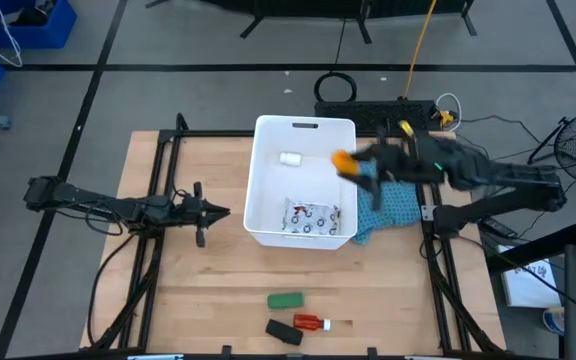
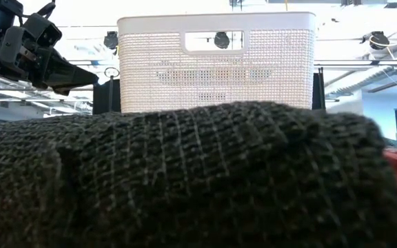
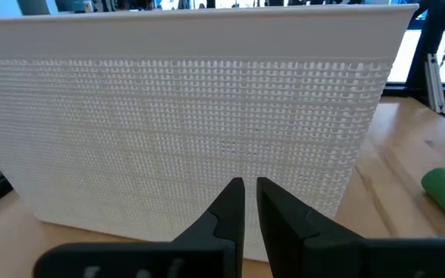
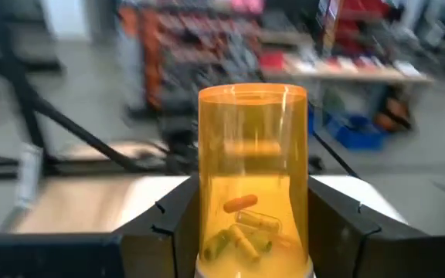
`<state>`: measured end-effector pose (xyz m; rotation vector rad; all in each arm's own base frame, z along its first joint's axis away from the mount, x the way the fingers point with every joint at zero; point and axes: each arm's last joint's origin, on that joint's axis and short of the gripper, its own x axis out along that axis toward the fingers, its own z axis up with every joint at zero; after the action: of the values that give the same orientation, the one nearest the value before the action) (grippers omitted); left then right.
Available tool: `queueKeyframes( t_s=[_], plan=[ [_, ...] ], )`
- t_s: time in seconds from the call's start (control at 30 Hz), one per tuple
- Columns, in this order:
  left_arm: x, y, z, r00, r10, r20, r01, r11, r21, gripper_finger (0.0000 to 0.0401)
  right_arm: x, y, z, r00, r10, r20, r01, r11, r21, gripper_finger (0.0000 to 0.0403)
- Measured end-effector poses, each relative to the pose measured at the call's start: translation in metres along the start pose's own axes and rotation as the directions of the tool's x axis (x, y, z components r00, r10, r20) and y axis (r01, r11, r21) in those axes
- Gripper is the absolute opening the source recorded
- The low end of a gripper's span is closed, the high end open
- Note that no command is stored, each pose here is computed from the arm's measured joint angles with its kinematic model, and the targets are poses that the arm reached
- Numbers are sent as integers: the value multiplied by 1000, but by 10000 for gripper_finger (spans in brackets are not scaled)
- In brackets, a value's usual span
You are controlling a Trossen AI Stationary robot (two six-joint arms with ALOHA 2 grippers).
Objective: Pick & place medical supplies in basket/bin
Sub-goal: Put the orange pill bottle into the white bin
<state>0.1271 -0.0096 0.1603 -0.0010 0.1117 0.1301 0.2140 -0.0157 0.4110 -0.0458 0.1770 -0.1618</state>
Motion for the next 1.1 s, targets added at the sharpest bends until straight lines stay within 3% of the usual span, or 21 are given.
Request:
queueKeyframes(
  t_s=[0.1, 0.23, 0.43, 0.6, 0.9, 1.1],
  plan=[
    [0, 0, 0, 1000, 0, 0, 0, 1000, 3, 42, 30, -23, 16, 986, -47, -161, 45, 999, -14, 169],
    [0, 0, 0, 1000, 0, -1, 0, 1000, 3, 42, 75, -50, 10, 941, -27, -337, 17, 999, -33, 169],
    [0, 0, -1, 1000, 1, -8, -1, 1000, 5, 42, 137, -79, -35, 865, 73, -496, -113, 992, -51, 169],
    [0, 0, -2, 1000, 1, -22, -1, 1000, 8, 42, 174, -101, -81, 787, 63, -614, -109, 993, -37, 169],
    [0, 0, -4, 999, 2, -38, -2, 1000, 12, 42, 205, -132, -158, 600, 92, -795, -51, 996, 76, 169],
    [0, 0, -6, 998, 2, -59, -2, 1000, 3, 42, 210, -137, -183, 514, 125, -849, -58, 992, 111, 169]
  ],
)
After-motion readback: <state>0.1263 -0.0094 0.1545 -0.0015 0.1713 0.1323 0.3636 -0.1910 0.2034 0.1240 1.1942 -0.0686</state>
